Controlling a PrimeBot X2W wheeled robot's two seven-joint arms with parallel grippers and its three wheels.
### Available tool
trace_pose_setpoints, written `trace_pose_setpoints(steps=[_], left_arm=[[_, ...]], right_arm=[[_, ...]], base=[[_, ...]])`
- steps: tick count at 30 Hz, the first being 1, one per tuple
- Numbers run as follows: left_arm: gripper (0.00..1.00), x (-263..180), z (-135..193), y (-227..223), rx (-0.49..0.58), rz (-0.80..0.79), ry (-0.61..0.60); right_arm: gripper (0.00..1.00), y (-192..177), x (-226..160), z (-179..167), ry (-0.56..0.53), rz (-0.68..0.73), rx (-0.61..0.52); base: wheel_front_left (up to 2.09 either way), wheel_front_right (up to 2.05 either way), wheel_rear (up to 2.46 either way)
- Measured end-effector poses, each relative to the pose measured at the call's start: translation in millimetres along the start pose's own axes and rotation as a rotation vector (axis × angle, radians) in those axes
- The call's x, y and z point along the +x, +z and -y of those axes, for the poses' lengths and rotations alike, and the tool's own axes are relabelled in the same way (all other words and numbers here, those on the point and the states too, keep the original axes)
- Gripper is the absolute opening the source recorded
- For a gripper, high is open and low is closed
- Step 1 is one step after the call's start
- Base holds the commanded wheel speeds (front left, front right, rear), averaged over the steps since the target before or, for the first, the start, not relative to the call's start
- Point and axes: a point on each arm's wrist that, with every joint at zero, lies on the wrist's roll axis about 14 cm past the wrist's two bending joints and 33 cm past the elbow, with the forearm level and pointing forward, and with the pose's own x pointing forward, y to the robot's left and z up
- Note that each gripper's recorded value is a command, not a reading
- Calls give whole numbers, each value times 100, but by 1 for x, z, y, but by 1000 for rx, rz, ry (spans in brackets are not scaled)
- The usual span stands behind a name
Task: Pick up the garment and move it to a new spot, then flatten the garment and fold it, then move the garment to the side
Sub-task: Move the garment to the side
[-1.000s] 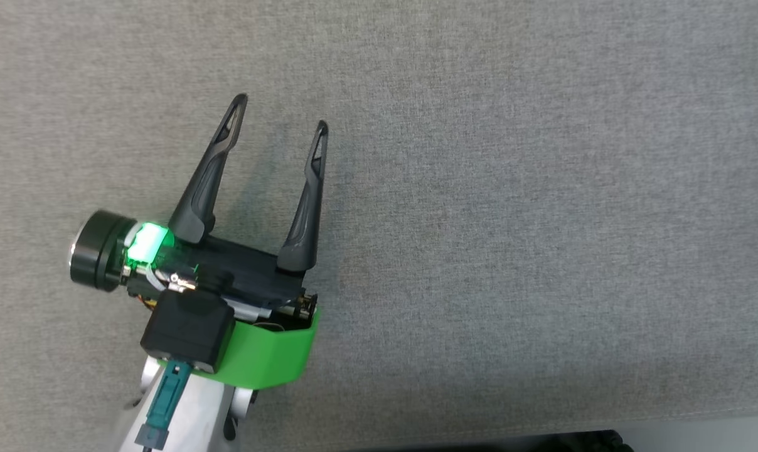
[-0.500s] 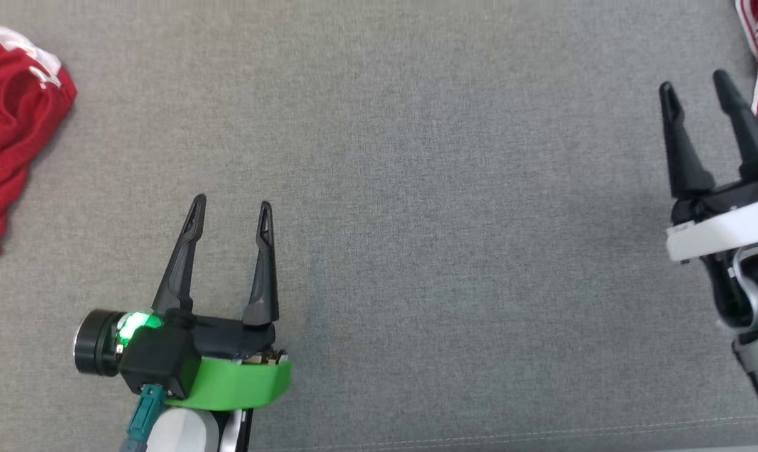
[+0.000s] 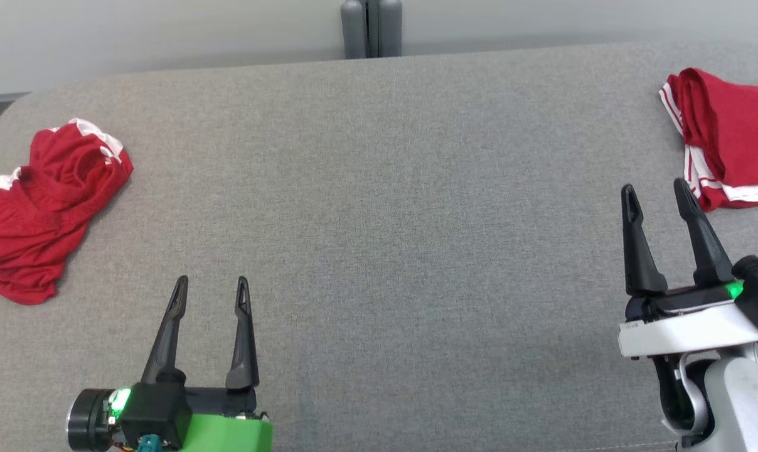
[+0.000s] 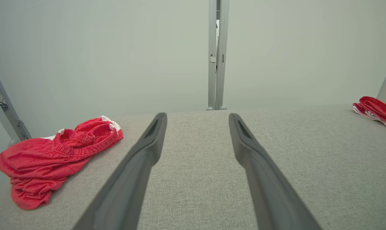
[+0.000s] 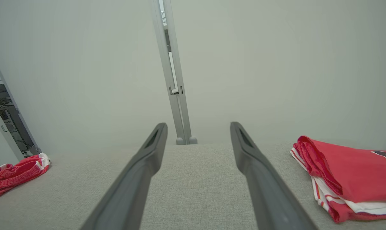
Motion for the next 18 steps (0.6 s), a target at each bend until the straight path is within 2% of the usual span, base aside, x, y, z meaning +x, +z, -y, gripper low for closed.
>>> trace_pose_setpoints(steps=[2, 9, 18], left_arm=[[100, -5, 2, 7, 30, 18, -9], [100, -18, -1, 16, 19, 38, 20], [100, -23, -4, 12, 0, 24, 35]], right_arm=[[100, 0, -11, -1, -20, -6, 13], [100, -14, -35, -9, -10, -70, -13], [100, -25, -43, -24, 26, -109, -21]], base=[[0, 0, 0], [0, 0, 0], [0, 0, 0]])
